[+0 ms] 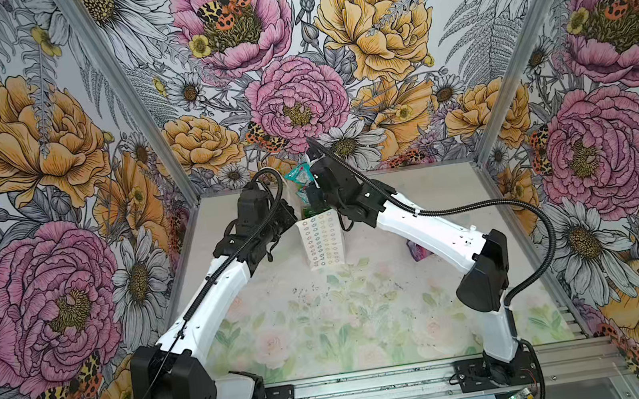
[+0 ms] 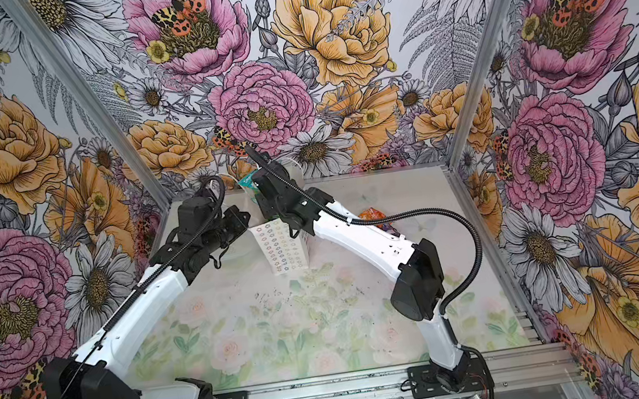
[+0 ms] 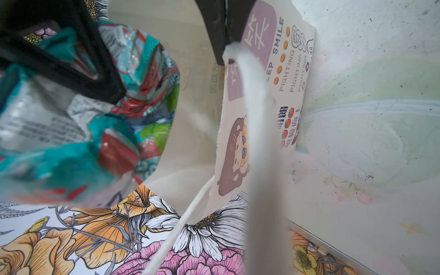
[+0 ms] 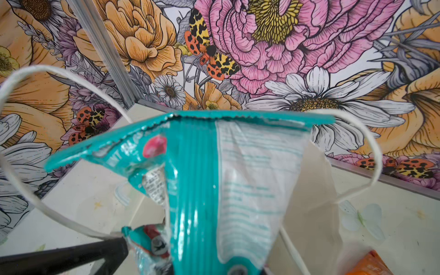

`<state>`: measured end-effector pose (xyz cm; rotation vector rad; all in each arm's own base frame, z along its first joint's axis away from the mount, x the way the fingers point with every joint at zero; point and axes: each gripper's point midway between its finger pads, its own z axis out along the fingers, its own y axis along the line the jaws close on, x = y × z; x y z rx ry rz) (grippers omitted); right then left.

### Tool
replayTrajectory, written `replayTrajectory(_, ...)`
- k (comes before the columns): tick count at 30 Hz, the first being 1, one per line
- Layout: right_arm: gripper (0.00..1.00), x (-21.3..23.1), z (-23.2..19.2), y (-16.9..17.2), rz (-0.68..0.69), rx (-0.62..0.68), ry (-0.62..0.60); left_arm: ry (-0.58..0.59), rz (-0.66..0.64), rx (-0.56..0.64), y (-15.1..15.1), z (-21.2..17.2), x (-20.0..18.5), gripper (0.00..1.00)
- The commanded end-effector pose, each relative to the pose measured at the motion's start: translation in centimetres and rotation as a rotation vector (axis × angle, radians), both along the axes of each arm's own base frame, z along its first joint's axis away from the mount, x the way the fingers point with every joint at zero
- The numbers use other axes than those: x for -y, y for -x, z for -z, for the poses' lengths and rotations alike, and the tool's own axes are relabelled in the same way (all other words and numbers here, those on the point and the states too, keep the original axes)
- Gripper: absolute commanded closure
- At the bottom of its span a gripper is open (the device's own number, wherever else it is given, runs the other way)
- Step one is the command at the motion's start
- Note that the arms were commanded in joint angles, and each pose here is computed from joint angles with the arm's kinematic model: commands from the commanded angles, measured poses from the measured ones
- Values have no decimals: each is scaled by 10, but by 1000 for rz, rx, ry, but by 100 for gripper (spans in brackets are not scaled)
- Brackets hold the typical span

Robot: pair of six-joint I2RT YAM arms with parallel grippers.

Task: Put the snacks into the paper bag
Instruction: 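Lower the teal packet into the bag held by the left gripper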

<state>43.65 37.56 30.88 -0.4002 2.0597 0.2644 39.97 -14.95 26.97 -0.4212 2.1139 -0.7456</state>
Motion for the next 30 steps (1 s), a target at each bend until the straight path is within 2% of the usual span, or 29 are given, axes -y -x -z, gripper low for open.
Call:
replayTrajectory(1, 100, 3, -20, 5, 18, 23, -51, 14, 13, 4, 5, -5, 2, 100)
replayTrajectory(7, 100, 2, -18, 9, 20, 2, -57, 14, 13, 5, 4, -5, 3, 100)
replayTrajectory(17, 100, 8, -8, 16, 120, -61, -20, 13, 13, 5, 3, -5, 4, 100)
replayTrajectory(30, 99, -4, -12, 23, 117, -76, -66, 14, 16, 5, 2, -6, 5, 100)
